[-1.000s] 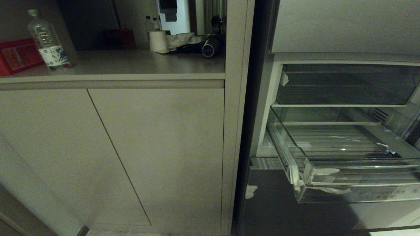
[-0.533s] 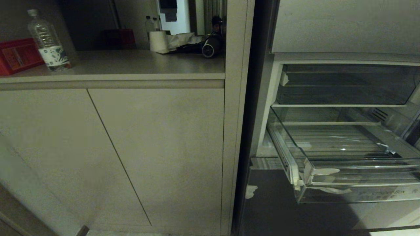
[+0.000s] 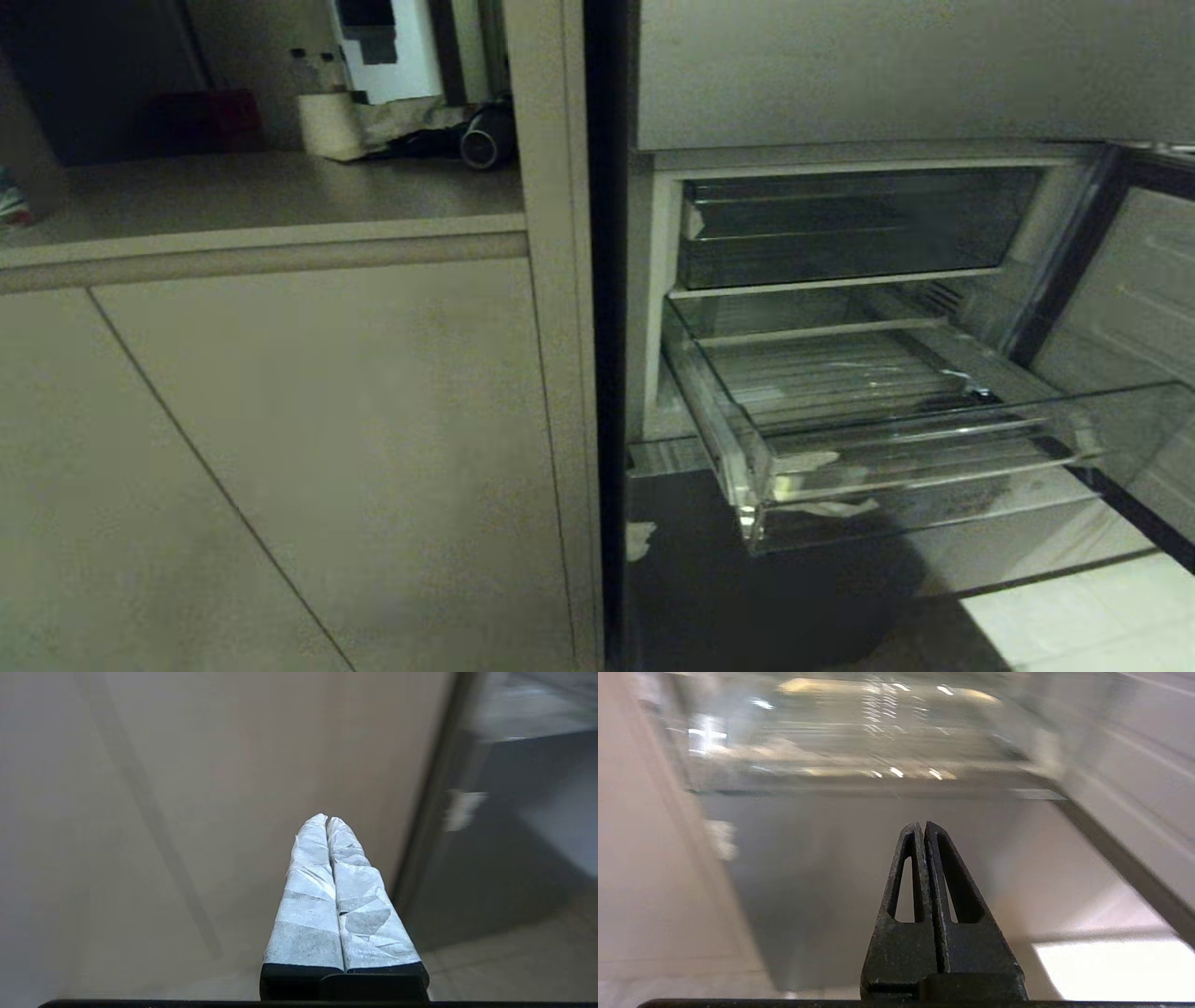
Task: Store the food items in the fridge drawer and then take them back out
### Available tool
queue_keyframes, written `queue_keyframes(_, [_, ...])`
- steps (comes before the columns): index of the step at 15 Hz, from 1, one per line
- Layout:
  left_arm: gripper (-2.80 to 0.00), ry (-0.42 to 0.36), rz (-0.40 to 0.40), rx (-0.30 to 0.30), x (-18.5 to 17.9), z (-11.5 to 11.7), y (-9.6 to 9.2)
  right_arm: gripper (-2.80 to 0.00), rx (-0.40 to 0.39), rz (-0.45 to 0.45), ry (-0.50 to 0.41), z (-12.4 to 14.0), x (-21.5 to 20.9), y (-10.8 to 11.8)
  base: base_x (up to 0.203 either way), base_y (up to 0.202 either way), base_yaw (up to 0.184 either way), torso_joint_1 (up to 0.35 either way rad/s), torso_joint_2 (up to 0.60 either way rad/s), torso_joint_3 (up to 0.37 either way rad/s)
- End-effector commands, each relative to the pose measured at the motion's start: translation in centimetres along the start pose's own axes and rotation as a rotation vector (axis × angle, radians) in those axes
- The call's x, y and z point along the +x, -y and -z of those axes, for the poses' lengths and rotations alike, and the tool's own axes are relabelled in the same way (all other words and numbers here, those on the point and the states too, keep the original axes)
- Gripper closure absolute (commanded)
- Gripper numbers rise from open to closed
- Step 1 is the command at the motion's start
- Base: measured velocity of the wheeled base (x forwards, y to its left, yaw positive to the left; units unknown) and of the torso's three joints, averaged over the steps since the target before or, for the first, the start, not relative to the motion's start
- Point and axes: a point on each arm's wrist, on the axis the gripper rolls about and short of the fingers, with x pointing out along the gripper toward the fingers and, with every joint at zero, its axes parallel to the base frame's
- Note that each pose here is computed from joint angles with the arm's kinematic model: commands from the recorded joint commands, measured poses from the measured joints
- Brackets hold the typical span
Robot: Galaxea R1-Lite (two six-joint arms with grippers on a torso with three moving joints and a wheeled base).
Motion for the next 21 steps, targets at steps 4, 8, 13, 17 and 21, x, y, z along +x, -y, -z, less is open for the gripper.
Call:
queue_keyframes(4, [0.0, 0.001, 0.0, 0.001, 0.0, 0.0, 0.0, 0.0, 0.002, -0.001, -0.031, 0.9, 0.2, -0.1, 0.0, 0.008, -0.175, 0.0, 0.0, 0.003])
queue_keyframes(8, [0.0, 0.001, -0.001, -0.001, 0.0, 0.0, 0.0, 0.0, 0.005, -0.001, -0.03, 0.9, 0.2, -0.1, -0.001, 0.009, -0.177, 0.004, 0.0, 0.003])
queue_keyframes(13, [0.0, 0.001, -0.005, -0.01, 0.0, 0.0, 0.0, 0.0, 0.005, -0.002, -0.028, 0.8, 0.2, -0.1, -0.001, 0.008, -0.173, 0.001, 0.0, 0.0])
queue_keyframes(17, [0.0, 0.001, -0.007, -0.01, 0.0, 0.0, 0.0, 0.0, -0.005, -0.004, -0.029, 0.9, 0.2, -0.1, 0.001, 0.003, -0.058, 0.001, 0.0, 0.001])
queue_keyframes(21, [0.0, 0.002, -0.005, -0.011, 0.0, 0.0, 0.0, 0.0, 0.066, 0.053, -0.034, -0.6, -0.3, 0.2, 0.0, 0.0, 0.0, 0.0, 0.0, 0.0])
